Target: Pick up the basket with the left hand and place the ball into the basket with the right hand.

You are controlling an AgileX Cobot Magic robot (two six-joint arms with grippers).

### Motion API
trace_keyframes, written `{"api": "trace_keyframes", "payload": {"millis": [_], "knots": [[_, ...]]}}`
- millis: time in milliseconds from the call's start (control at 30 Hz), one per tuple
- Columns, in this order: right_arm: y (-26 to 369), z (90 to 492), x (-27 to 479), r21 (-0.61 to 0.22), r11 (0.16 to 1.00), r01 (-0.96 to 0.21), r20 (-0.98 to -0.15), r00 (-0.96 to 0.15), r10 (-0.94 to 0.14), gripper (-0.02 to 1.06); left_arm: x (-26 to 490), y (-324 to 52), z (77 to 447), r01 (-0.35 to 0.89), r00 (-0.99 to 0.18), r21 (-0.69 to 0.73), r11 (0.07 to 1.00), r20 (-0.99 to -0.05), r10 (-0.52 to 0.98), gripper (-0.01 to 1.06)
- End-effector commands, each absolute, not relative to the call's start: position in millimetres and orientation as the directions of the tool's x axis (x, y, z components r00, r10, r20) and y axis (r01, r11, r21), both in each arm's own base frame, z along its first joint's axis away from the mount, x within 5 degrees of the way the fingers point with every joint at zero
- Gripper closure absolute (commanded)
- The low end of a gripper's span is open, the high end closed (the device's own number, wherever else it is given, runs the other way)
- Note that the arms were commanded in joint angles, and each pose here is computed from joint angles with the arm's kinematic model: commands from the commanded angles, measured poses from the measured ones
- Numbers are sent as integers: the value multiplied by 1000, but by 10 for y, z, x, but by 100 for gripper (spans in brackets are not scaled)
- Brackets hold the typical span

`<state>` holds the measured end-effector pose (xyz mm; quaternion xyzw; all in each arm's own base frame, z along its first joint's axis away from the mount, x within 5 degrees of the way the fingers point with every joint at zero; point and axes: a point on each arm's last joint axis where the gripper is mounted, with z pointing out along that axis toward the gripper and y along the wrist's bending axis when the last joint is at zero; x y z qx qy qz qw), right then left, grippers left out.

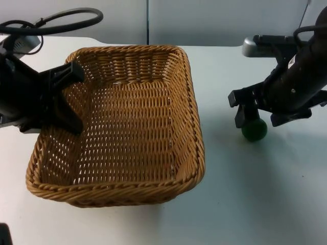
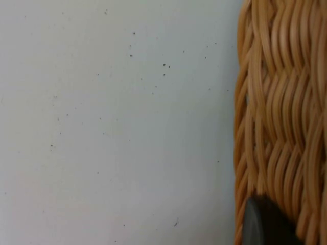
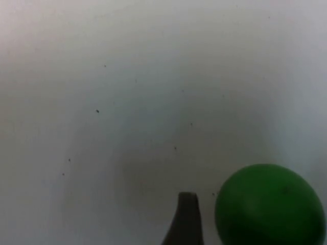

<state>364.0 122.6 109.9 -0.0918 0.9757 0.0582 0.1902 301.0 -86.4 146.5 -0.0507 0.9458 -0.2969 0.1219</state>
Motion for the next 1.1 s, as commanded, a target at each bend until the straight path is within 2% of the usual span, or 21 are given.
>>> {"api": "trace_keyframes", "payload": {"millis": [0, 433, 533, 567, 700, 733, 833, 900, 1033, 1067], "knots": [[1249, 1086, 3676, 77, 975, -208, -405, -900, -160, 36, 2992, -879, 1510, -21, -965, -590, 807, -200, -171, 105], [1250, 923, 3673, 77, 977, -200, -373, -915, -157, 37, 2991, -880, 1510, -21, -965, -591, 807, -199, -170, 105], [1251, 920, 3672, 79, 977, -198, -372, -915, -155, 51, 2991, -880, 1510, -21, -965, -591, 807, -199, -170, 105], [1251, 920, 3672, 79, 977, -198, -372, -915, -155, 51, 2991, -880, 1510, -21, -965, -591, 807, -199, -170, 105], [1252, 923, 3679, 71, 973, -218, -381, -908, -175, 72, 2990, -881, 1510, -20, -965, -591, 806, -198, -170, 105], [1252, 923, 3679, 71, 973, -218, -381, -908, -175, 72, 2990, -881, 1510, -20, -965, -591, 806, -198, -170, 105], [1273, 992, 3738, 65, 969, -240, -399, -896, -195, 82, 2990, -881, 1510, -20, -965, -591, 806, -198, -170, 105], [1283, 1052, 3769, 63, 968, -244, -407, -892, -198, 84, 2990, -881, 1510, -20, -965, -591, 806, -198, -170, 105], [1347, 1592, 4015, 24, 957, -290, -467, -850, -246, 84, 2990, -881, 1510, -20, -965, -591, 806, -198, -170, 105], [1347, 1592, 4015, 24, 957, -290, -467, -850, -246, 84, 2990, -881, 1510, -20, -965, -591, 806, -198, -170, 105]]}}
